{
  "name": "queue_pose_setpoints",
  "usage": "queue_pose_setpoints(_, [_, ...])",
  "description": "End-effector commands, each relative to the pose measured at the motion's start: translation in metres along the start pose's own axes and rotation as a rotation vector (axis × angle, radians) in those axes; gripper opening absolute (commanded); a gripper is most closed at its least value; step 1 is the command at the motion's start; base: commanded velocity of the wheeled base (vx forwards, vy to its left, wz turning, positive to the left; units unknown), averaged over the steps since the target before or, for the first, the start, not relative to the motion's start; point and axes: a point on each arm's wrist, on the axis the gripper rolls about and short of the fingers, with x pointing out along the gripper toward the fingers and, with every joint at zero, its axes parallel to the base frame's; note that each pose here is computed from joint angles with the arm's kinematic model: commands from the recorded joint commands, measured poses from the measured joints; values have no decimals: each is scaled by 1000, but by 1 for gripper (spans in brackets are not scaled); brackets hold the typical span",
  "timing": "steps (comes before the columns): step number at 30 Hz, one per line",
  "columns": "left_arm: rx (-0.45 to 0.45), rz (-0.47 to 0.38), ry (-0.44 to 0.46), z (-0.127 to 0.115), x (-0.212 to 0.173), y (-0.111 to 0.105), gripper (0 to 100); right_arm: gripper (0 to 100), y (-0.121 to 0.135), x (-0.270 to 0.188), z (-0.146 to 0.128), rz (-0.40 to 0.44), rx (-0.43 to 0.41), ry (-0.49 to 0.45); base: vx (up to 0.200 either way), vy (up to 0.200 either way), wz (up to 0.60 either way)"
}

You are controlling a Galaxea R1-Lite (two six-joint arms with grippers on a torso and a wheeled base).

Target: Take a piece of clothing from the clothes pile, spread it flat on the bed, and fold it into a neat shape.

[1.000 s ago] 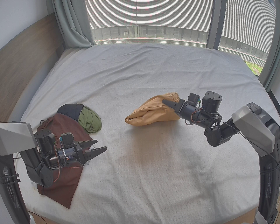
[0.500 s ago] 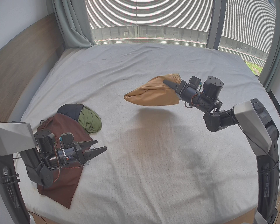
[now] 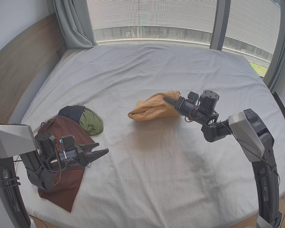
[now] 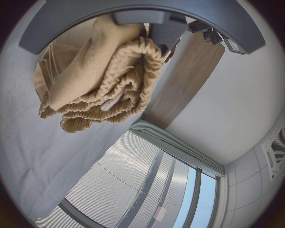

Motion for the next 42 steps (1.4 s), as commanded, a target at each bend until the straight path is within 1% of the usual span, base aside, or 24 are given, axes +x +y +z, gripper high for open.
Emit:
queue_pose_setpoints(1, [-1, 0, -2, 1, 0, 0, 100, 0, -21, -9, -30, -67, 36, 70, 0, 0, 0])
queue_pose_setpoints(5, [1, 0, -3, 1, -1, -1, 100, 0, -22, -27, -46, -109, 51, 112, 0, 0, 0])
queue_pose_setpoints(9, [1, 0, -3, 1, -1, -1, 100, 0, -30, -40, -65, -124, 64, 127, 0, 0, 0])
queue_pose_setpoints(11, [3, -1, -5, 2, 0, -1, 100, 0, -32, -43, -70, -126, 63, 126, 0, 0, 0])
queue_pose_setpoints(15, [2, -1, -7, 3, 0, 0, 100, 0, -43, -49, -82, -135, 67, 126, 0, 0, 0])
queue_pose_setpoints(17, [2, -1, -7, 3, 0, 0, 100, 0, -51, -52, -92, -143, 75, 135, 0, 0, 0])
queue_pose_setpoints(23, [2, -1, -7, 2, 0, 0, 100, 0, -59, -54, -103, -149, 79, 138, 0, 0, 0])
queue_pose_setpoints(30, [1, -1, -6, 2, 0, 0, 100, 0, -59, -55, -102, -143, 73, 131, 0, 0, 0])
queue_pose_setpoints(31, [1, -1, -6, 2, 0, 0, 100, 100, -59, -55, -103, -144, 75, 132, 0, 0, 0])
queue_pose_setpoints(38, [1, -1, -6, 2, 0, 0, 100, 100, -55, -64, -106, -162, 87, 151, 0, 0, 0])
queue_pose_setpoints(42, [2, 0, -8, 3, 0, 0, 100, 100, -43, -74, -101, -171, 91, 158, 0, 0, 0])
